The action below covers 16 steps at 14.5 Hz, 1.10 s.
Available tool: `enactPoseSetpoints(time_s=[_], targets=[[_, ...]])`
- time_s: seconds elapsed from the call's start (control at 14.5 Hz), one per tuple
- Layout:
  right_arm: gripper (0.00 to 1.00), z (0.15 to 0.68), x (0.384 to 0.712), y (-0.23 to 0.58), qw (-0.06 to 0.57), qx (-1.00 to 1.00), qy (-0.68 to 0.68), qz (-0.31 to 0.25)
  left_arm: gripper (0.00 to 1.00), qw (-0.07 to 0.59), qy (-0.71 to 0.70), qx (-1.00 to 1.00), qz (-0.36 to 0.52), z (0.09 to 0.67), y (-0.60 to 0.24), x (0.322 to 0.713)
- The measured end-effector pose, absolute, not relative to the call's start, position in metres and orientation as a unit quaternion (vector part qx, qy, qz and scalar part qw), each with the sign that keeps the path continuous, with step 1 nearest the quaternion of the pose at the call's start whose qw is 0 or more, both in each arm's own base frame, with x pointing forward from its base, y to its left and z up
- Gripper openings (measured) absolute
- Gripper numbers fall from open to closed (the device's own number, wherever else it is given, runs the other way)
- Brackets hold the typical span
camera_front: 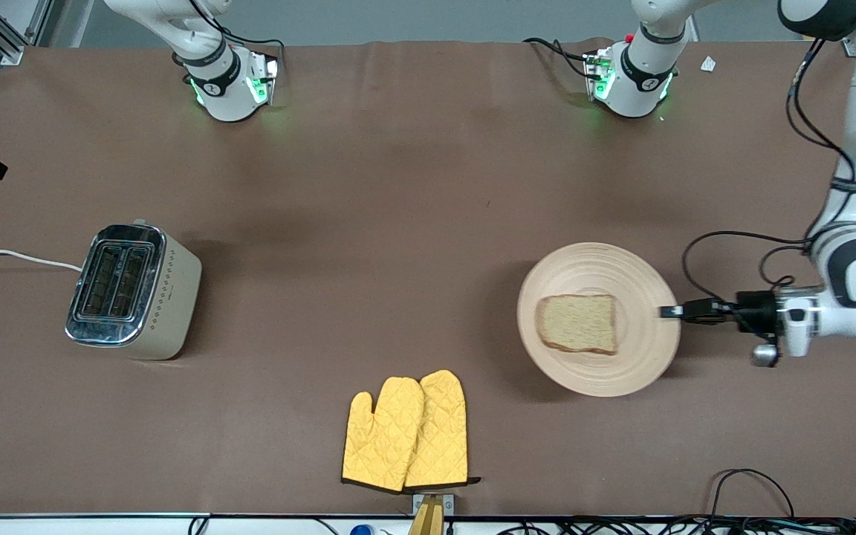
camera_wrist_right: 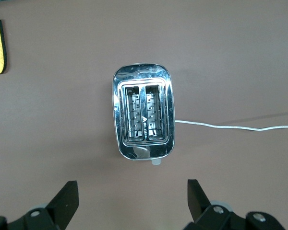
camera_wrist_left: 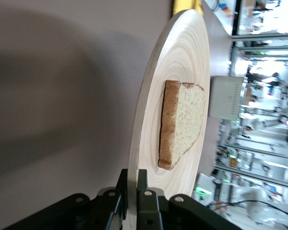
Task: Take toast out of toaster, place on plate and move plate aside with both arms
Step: 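Slide the plate with the left gripper away from the toaster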
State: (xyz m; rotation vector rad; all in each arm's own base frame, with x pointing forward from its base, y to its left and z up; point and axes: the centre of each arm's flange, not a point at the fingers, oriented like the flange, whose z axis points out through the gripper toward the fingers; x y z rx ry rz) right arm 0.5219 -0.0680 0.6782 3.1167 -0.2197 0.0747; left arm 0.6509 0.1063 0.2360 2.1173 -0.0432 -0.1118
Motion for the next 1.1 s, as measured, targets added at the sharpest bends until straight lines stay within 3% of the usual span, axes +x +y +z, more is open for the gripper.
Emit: enactPoseSetpoints(time_s=[0.48, 0.76, 0.96, 1.1], targets=[[1.00, 0.677, 0.533, -0.060, 0.010, 0.998, -0.064, 0.021, 0.09, 0.463, 0.023, 0.886, 0.008, 0.170, 0.217, 0.630], [1.00, 0.668, 0.524, -0.053, 0.008, 0.998, -0.062, -0.026, 0.10, 0.463, 0.025, 0.886, 0.014, 0.152, 0.222, 0.629], [1.00, 0.666, 0.524, -0.042, 0.008, 0.998, -0.053, -0.037, 0.19, 0.458, 0.027, 0.889, 0.019, 0.150, 0.222, 0.631], [1.00, 0.665, 0.524, -0.033, 0.009, 0.998, -0.045, -0.041, 0.40, 0.454, 0.025, 0.890, 0.024, 0.155, 0.224, 0.634]])
